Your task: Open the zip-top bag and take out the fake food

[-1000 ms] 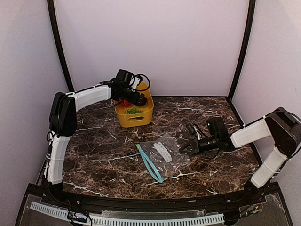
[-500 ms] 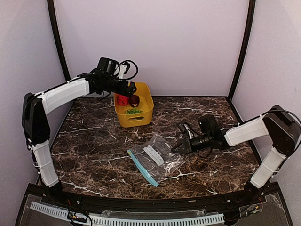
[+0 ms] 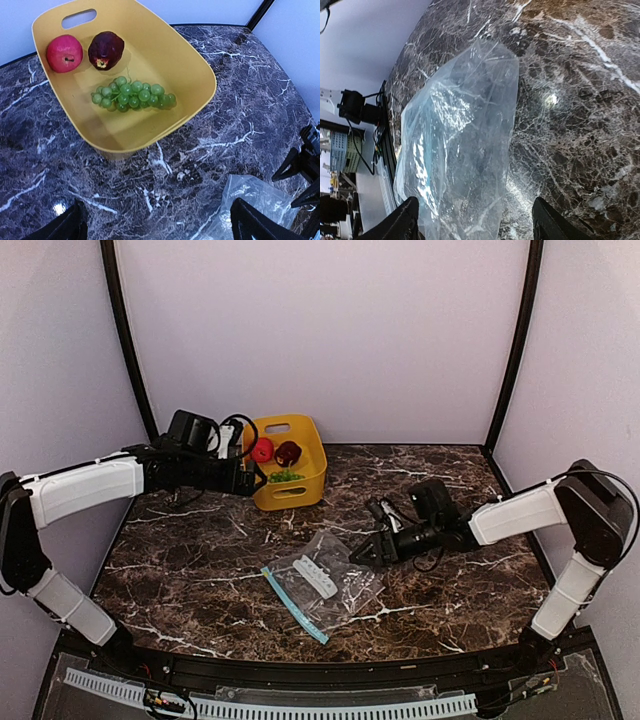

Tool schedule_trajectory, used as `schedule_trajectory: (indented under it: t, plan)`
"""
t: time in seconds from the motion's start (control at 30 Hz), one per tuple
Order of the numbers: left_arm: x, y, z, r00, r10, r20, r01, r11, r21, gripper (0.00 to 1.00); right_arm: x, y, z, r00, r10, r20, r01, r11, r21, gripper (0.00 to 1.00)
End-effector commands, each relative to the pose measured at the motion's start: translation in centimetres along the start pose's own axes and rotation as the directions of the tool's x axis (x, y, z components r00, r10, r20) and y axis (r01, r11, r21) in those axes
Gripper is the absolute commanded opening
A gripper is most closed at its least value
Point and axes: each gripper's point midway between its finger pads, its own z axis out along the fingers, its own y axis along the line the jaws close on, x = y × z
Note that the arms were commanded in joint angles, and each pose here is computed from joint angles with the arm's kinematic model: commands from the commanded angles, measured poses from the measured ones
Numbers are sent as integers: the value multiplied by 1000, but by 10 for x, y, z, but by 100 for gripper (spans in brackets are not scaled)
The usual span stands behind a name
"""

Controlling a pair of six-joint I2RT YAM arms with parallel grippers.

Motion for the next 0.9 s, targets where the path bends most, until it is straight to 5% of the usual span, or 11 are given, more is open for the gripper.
schedule_trajectory:
  t: [0.0,0.27,0.6,0.87]
  plan:
    - [19,-6,-24,998,-68,3,68,997,45,99,-25,10,-19,995,-84,46,82,996,43,81]
    - [57,19,-59,989,-150,7,150,986,-71,99,-55,4,-76,977,-109,182,86,988,131,98]
    - [96,69,-103,943,-266,201,312,916,-252,99,-49,-10,-142,908,-163,386,42,952,304,99]
    - [120,88,-103,935,-285,210,342,880,-330,99,-26,-20,-143,896,-130,425,-1,955,296,99]
